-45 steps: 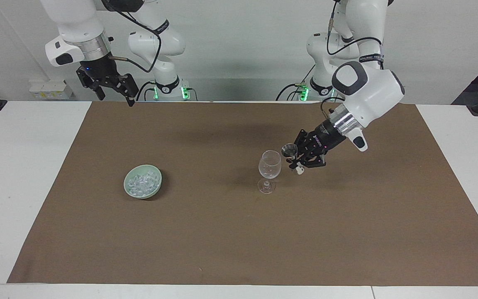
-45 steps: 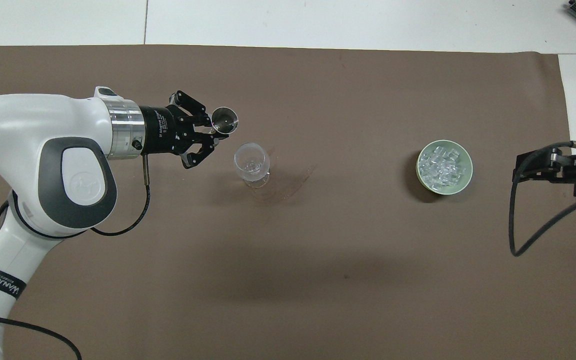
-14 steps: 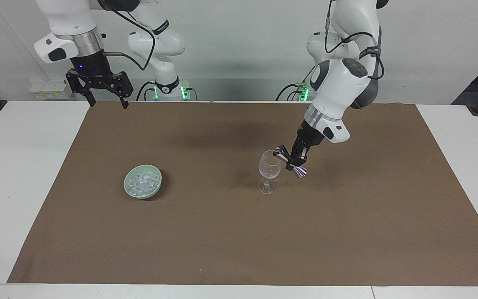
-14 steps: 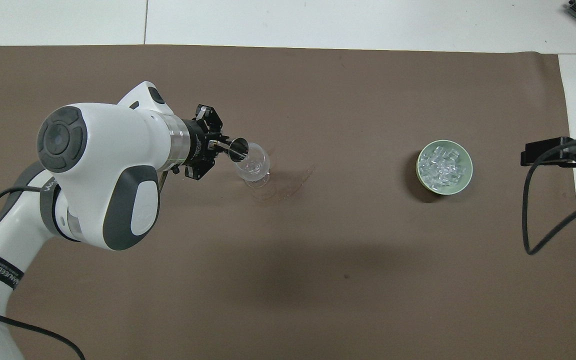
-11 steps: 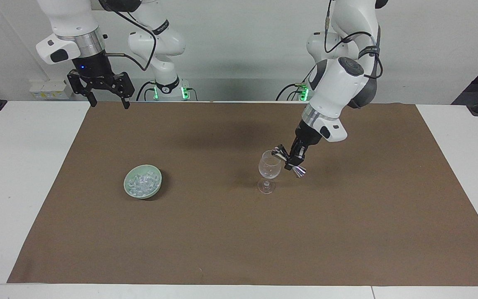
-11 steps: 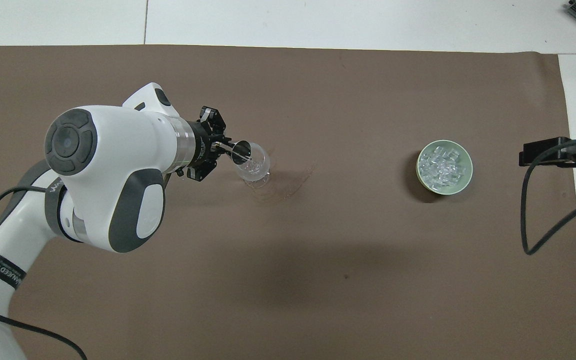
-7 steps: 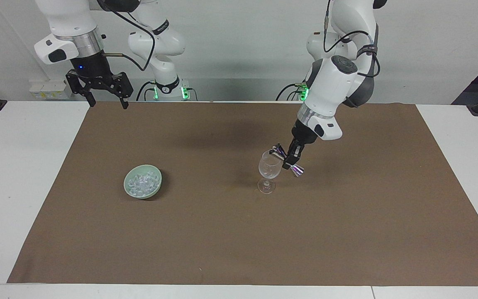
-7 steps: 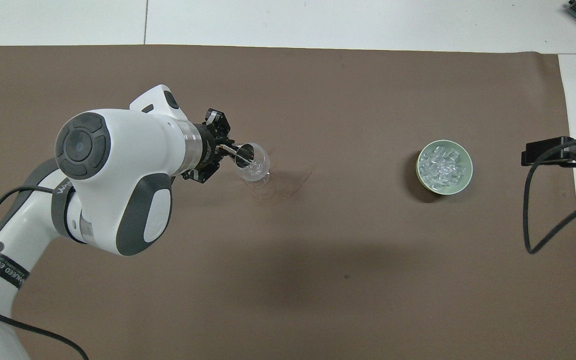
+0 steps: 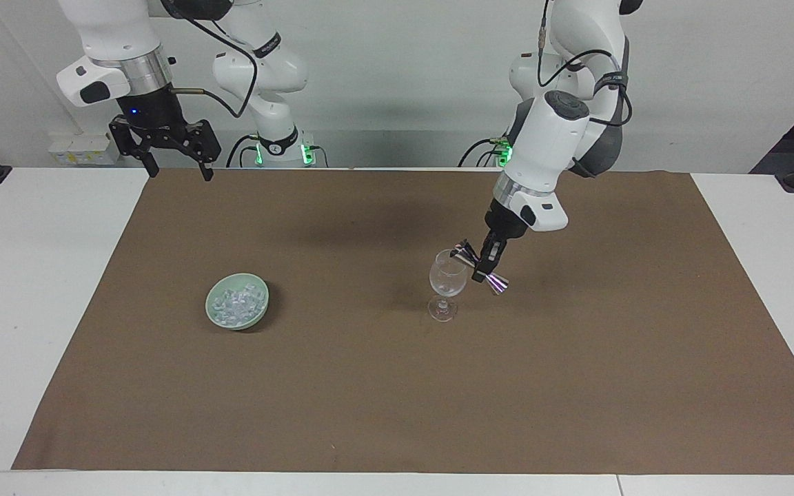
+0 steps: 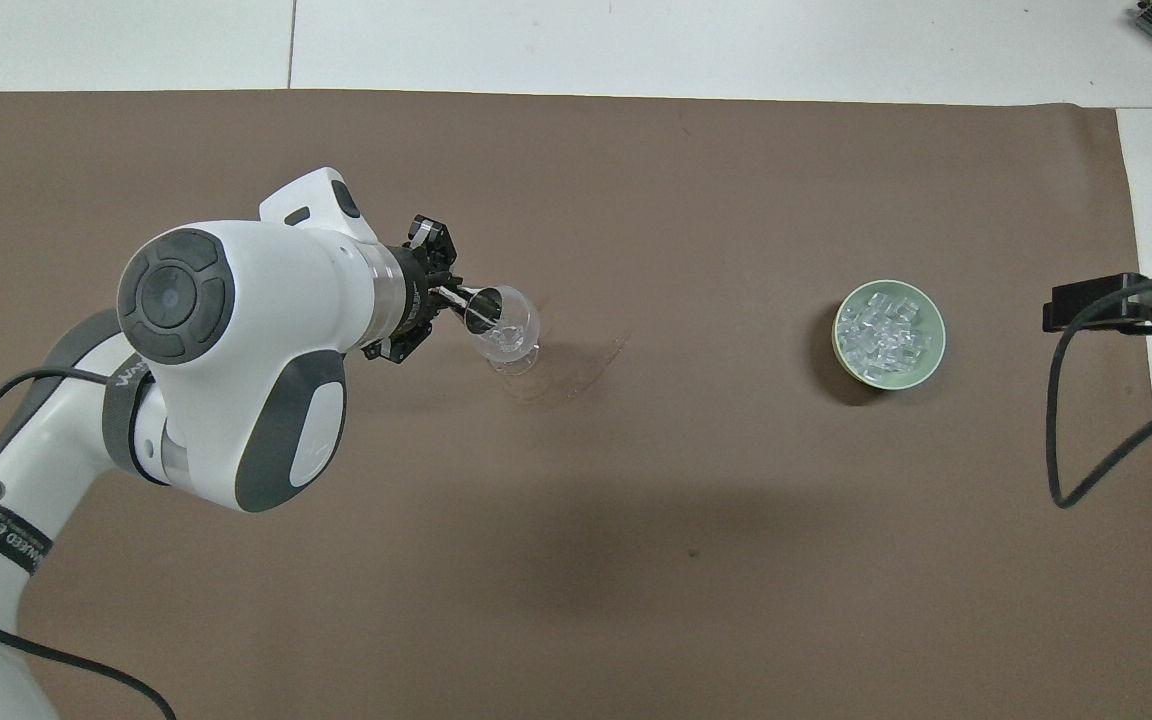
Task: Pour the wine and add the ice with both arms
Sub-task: 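Tilt the bottle with the left gripper to pour into the glass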
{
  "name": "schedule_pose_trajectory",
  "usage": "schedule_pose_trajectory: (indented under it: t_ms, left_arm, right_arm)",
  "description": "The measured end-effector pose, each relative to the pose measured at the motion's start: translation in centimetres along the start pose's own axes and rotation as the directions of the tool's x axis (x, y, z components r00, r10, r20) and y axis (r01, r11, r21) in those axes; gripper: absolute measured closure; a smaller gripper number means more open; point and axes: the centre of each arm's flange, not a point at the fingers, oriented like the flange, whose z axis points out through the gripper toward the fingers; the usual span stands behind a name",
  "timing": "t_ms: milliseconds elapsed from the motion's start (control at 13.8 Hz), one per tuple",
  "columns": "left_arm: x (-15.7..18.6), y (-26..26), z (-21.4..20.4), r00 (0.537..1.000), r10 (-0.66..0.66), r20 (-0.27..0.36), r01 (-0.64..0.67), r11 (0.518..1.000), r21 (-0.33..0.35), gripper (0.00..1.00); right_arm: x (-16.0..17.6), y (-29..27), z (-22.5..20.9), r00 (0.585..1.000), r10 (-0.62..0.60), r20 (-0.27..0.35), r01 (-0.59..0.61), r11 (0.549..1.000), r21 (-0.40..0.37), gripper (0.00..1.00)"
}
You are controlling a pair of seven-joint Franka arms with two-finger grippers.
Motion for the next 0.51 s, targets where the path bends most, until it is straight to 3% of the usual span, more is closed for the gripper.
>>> schedule_pose_trajectory:
  t_ms: [505]
  left_arm:
    - [0.07,0.22,-0.19,0.999,0.014,-0.029,-0.014,1.0,-0.019,0.78]
  right_arm:
    - [0.0,0.0,0.0,1.0,0.0,0.0,0.0,1.0,0.0,0.0]
